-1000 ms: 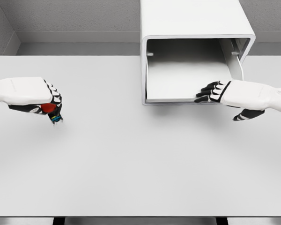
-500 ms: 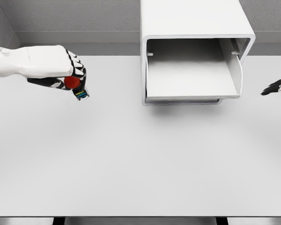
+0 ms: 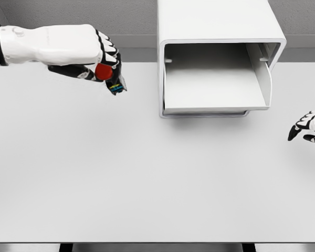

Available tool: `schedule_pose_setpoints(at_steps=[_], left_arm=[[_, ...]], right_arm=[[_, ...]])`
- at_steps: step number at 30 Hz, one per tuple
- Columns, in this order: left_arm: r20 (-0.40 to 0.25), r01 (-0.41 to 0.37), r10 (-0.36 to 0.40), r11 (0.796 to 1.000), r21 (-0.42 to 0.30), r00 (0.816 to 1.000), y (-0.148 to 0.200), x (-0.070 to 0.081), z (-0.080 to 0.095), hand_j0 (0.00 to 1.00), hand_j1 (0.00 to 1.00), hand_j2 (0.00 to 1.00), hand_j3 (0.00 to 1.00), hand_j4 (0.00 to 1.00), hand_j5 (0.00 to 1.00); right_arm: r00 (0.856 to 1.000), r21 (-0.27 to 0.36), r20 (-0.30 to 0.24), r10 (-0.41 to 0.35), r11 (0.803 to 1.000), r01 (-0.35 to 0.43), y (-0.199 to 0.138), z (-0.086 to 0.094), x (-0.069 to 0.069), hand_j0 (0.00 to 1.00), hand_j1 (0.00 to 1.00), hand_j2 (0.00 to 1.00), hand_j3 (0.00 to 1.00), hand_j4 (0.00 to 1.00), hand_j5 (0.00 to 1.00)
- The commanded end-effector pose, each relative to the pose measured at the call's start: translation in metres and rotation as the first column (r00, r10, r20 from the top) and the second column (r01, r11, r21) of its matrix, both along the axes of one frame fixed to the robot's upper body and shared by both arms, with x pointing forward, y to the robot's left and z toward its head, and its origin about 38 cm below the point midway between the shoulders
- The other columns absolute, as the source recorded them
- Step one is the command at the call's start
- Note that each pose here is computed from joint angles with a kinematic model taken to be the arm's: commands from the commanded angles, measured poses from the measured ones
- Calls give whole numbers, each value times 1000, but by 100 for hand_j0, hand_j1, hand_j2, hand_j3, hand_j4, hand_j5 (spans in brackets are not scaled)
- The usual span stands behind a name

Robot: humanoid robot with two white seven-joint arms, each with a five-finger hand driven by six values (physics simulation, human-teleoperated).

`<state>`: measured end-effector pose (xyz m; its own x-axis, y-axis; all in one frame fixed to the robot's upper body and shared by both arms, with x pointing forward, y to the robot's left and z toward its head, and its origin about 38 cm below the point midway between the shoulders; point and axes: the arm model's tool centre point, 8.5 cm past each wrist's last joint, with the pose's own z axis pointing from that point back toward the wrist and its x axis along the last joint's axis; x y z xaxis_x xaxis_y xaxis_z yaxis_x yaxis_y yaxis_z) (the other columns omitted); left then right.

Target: Slide open multi-storey tabletop storage cabinets and put open load switch and slide close multi-storey tabletop storage cabinets

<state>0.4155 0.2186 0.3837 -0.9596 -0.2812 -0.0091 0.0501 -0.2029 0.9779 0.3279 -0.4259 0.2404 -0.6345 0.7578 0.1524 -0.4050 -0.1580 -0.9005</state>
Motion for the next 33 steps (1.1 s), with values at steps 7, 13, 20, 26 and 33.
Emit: schedule_pose_setpoints(at_steps=[7,13,20,26,33], left_arm=[[37,162,-160,985,-66,986,-64,-6,23,41,41,41,41,41,41],[46,196,-193,978,-67,980,-80,-8,24,41,41,41,41,41,41],[53,270,-266,961,-69,962,-124,-5,29,41,41,41,41,41,41],[-8,240,-241,970,-35,971,-159,25,7,41,41,41,41,41,41],[-13,194,-194,980,-39,981,-162,43,13,44,44,44,44,44,44]], right_arm=[[989,-29,-84,120,992,-123,40,-32,1,54,54,54,54,54,54],[988,-26,-72,140,990,-142,46,-29,0,55,55,55,55,55,55],[986,-24,-77,145,989,-147,48,-30,0,55,55,55,55,55,55],[981,-37,-73,180,982,-183,61,-32,6,56,56,56,56,56,56],[980,-34,-75,185,982,-188,63,-33,7,57,57,57,57,57,57]])
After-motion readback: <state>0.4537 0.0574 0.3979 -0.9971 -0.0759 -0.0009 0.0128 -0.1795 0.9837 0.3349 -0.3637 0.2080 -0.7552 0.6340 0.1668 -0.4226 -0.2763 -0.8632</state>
